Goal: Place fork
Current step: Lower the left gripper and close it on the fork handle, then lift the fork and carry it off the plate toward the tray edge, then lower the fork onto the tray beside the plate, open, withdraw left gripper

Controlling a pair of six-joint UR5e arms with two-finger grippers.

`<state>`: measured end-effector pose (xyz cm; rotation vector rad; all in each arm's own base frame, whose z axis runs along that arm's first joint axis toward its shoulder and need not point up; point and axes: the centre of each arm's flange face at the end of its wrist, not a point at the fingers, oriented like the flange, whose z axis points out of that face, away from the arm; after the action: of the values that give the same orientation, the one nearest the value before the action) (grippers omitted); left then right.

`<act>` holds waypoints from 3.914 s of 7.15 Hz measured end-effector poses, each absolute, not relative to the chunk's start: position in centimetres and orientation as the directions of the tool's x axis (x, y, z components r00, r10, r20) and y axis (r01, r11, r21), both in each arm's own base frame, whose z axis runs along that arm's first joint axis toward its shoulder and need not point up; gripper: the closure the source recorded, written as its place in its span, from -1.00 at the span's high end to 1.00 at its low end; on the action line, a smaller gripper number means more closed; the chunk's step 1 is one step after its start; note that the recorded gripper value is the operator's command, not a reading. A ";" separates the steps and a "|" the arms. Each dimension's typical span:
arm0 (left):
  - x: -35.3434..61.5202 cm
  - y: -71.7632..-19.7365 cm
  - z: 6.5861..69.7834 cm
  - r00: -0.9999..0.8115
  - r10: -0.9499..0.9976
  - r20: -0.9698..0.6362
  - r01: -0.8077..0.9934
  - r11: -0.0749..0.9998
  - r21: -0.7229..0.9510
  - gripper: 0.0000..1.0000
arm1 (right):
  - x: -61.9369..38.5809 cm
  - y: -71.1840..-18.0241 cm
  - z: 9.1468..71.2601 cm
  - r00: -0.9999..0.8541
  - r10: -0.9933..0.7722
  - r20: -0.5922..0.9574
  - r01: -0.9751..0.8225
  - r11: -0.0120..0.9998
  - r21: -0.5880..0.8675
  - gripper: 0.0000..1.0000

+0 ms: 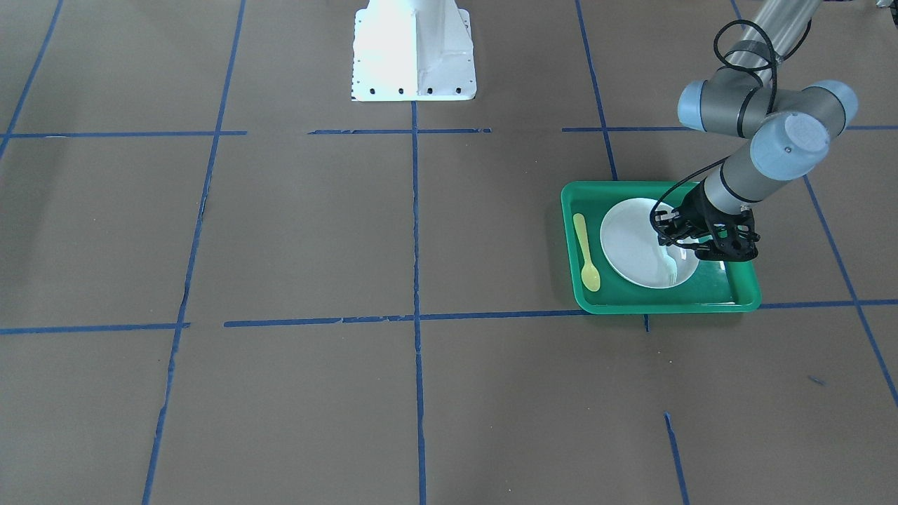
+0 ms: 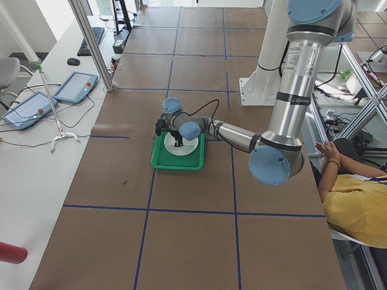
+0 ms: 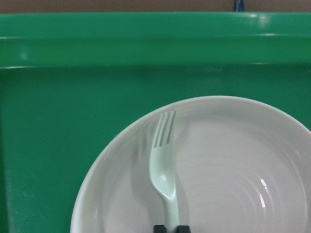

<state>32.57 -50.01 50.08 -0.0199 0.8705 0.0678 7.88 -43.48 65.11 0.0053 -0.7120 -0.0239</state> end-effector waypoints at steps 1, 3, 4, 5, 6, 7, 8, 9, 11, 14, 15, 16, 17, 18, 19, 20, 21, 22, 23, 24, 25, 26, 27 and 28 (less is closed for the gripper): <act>32.5 -50.0 50.0 0.642 0.052 -0.765 -0.067 0.998 0.011 -1.00 | 7.9 -43.5 65.1 0.757 -0.024 0.653 0.020 1.000 0.013 1.00; 32.5 -50.1 50.3 0.645 0.049 -0.763 -0.068 0.998 0.007 -1.00 | 7.9 -43.5 65.1 0.757 -0.024 0.653 0.020 1.000 0.013 1.00; 32.6 -50.1 50.5 0.646 0.048 -0.762 -0.069 0.998 0.004 -1.00 | 7.9 -43.5 65.1 0.757 -0.023 0.653 0.020 1.000 0.013 1.00; 32.7 -50.0 50.7 0.648 0.046 -0.760 -0.070 0.998 0.001 -1.00 | 7.9 -43.5 65.1 0.757 -0.024 0.653 0.020 1.000 0.013 1.00; 32.8 -50.0 50.8 0.650 0.044 -0.759 -0.071 0.997 -0.003 -1.00 | 7.9 -43.5 65.1 0.757 -0.024 0.653 0.020 1.000 0.013 1.00; 32.8 -50.0 50.8 0.651 0.042 -0.758 -0.071 0.997 -0.006 -1.00 | 7.9 -43.5 65.1 0.757 -0.024 0.653 0.020 1.000 0.013 1.00; 32.9 -50.0 50.9 0.652 0.040 -0.757 -0.071 0.997 -0.008 -1.00 | 7.9 -43.5 65.1 0.757 -0.024 0.653 0.020 1.000 0.013 1.00; 32.9 -50.0 51.0 0.653 0.039 -0.756 -0.071 0.997 -0.010 -0.93 | 7.9 -43.5 65.1 0.757 -0.024 0.653 0.020 1.000 0.013 1.00; 32.9 -50.1 50.9 0.653 0.039 -0.756 -0.070 0.998 -0.009 -0.72 | 7.9 -43.5 65.1 0.757 -0.024 0.653 0.020 1.000 0.013 1.00; 33.1 -50.2 51.3 0.658 0.034 -0.752 -0.071 0.997 -0.017 -0.28 | 7.9 -43.5 65.1 0.757 -0.023 0.653 0.020 1.000 0.013 1.00; 33.4 -50.1 51.1 0.655 0.040 -0.754 -0.076 0.997 -0.013 -0.40 | 7.9 -43.5 65.1 0.757 -0.023 0.653 0.020 1.000 0.013 1.00; 33.4 -50.2 51.0 0.655 0.041 -0.755 -0.076 0.997 -0.012 -0.99 | 7.9 -43.5 65.1 0.757 -0.023 0.653 0.020 1.000 0.013 1.00; 33.4 -50.2 51.0 0.654 0.041 -0.755 -0.075 0.997 -0.011 -1.00 | 7.9 -43.5 65.1 0.757 -0.024 0.653 0.020 1.000 0.013 1.00; 33.3 -50.2 50.9 0.653 0.041 -0.756 -0.074 0.997 -0.010 -1.00 | 7.9 -43.5 65.1 0.757 -0.024 0.653 0.020 1.000 0.013 1.00; 33.1 -50.1 50.9 0.652 0.042 -0.757 -0.073 0.997 -0.008 -1.00 | 7.9 -43.5 65.1 0.757 -0.024 0.653 0.020 1.000 0.013 1.00; 32.9 -50.1 50.7 0.651 0.044 -0.758 -0.072 0.997 -0.003 -1.00 | 7.9 -43.5 65.1 0.757 -0.024 0.653 0.020 1.000 0.013 1.00; 32.6 -50.1 50.4 0.647 0.050 -0.761 -0.070 0.998 0.006 -1.00 | 7.9 -43.5 65.1 0.757 -0.024 0.653 0.020 1.000 0.013 1.00; 31.9 -49.8 50.2 0.643 0.056 -0.764 -0.068 0.998 0.015 -1.00 | 7.9 -43.5 65.1 0.757 -0.023 0.653 0.020 1.000 0.013 1.00; 30.2 -49.4 50.6 0.643 0.067 -0.763 -0.068 0.997 0.030 -1.00 | 7.9 -43.5 65.1 0.757 -0.023 0.653 0.019 1.000 0.012 1.00; 27.8 -49.5 51.4 0.647 0.093 -0.756 -0.072 0.996 0.061 -1.00 | 7.9 -43.5 65.1 0.757 -0.023 0.653 0.020 1.000 0.013 1.00; 25.9 -49.8 52.3 0.655 0.113 -0.747 -0.074 0.994 0.085 -1.00 | 7.9 -43.5 65.1 0.757 -0.024 0.653 0.020 1.000 0.013 1.00; 24.6 -50.2 53.5 0.665 0.115 -0.738 -0.073 0.993 0.089 -1.00 | 7.9 -43.5 65.1 0.757 -0.024 0.653 0.020 1.000 0.013 1.00; 24.4 -50.6 55.2 0.678 0.104 -0.728 -0.075 0.995 0.072 -0.78 | 7.9 -43.5 65.1 0.757 -0.024 0.653 0.020 1.000 0.013 1.00; 24.6 -51.0 56.5 0.687 0.092 -0.721 -0.078 0.996 0.054 -0.44 | 7.9 -43.5 65.1 0.757 -0.024 0.653 0.020 1.000 0.013 1.00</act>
<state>24.64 -51.03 56.51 0.0192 0.8083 0.0952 7.88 -43.48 65.11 0.0053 -0.7120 -0.0238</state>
